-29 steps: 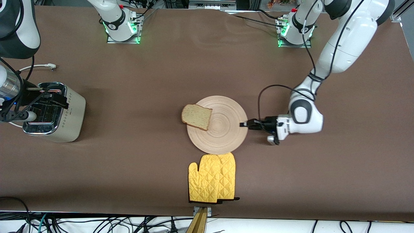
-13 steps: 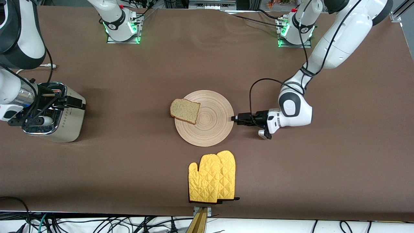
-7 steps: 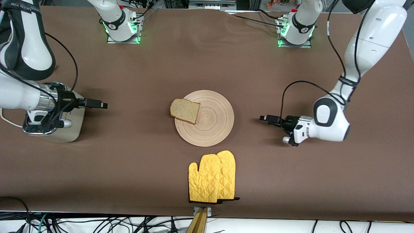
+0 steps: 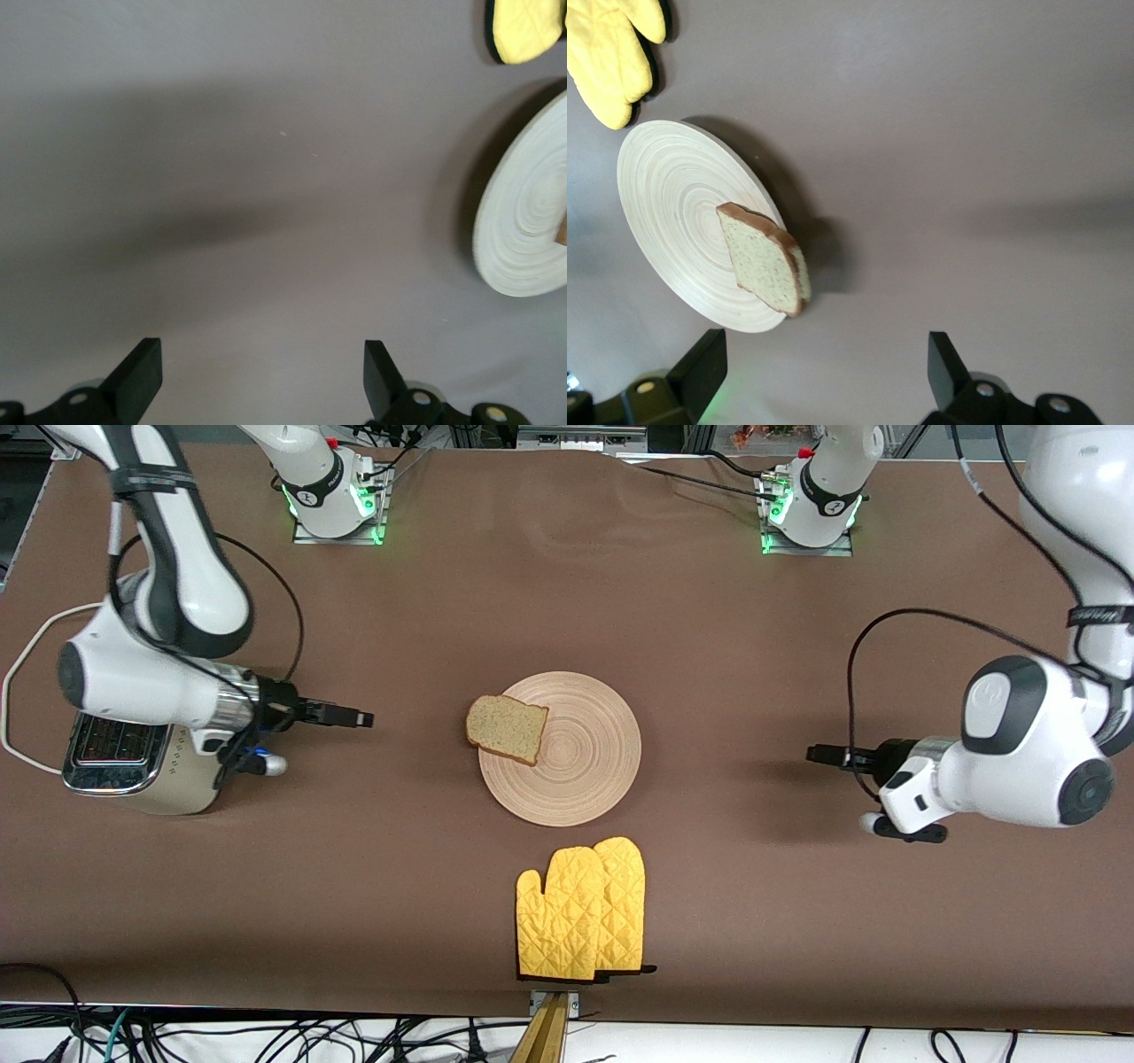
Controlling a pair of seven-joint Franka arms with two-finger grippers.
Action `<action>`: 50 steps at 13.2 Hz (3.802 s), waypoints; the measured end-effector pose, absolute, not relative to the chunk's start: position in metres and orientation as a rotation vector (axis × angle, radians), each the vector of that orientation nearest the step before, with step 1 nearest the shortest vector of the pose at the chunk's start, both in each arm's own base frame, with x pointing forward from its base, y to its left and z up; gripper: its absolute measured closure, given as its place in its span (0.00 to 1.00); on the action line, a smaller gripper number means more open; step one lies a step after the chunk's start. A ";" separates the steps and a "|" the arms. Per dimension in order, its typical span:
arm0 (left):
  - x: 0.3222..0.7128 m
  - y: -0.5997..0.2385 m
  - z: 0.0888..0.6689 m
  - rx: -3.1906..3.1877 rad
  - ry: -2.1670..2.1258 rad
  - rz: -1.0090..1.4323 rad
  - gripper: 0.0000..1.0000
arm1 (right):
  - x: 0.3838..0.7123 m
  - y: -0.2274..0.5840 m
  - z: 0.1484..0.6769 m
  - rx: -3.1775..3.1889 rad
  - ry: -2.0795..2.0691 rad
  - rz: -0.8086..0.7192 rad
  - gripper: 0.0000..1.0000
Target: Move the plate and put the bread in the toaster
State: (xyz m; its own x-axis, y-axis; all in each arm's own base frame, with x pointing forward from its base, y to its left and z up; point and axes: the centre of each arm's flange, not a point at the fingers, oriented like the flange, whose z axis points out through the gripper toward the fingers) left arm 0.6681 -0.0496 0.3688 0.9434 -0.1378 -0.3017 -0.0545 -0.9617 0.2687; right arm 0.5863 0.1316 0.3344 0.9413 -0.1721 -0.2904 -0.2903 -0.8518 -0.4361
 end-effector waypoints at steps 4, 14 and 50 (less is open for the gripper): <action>0.657 -0.036 0.443 3.052 -0.189 -0.345 0.00 | 0.575 0.179 0.290 -2.585 0.380 0.327 0.00; 0.641 -0.011 0.549 3.093 -0.099 -0.195 0.00 | 0.539 0.249 0.203 -2.555 0.451 0.357 0.00; 0.578 -0.023 0.538 3.135 -0.024 -0.025 0.00 | 0.622 -0.038 0.461 -3.019 0.136 0.591 0.91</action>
State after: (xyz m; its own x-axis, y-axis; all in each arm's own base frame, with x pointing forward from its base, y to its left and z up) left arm 0.5776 -0.0234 0.5382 0.9998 -0.0154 -0.0160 -0.0153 -0.9999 0.0065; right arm 0.6218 -0.0381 0.4612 0.9224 -0.0745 -0.3789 -0.0983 -0.9942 -0.0439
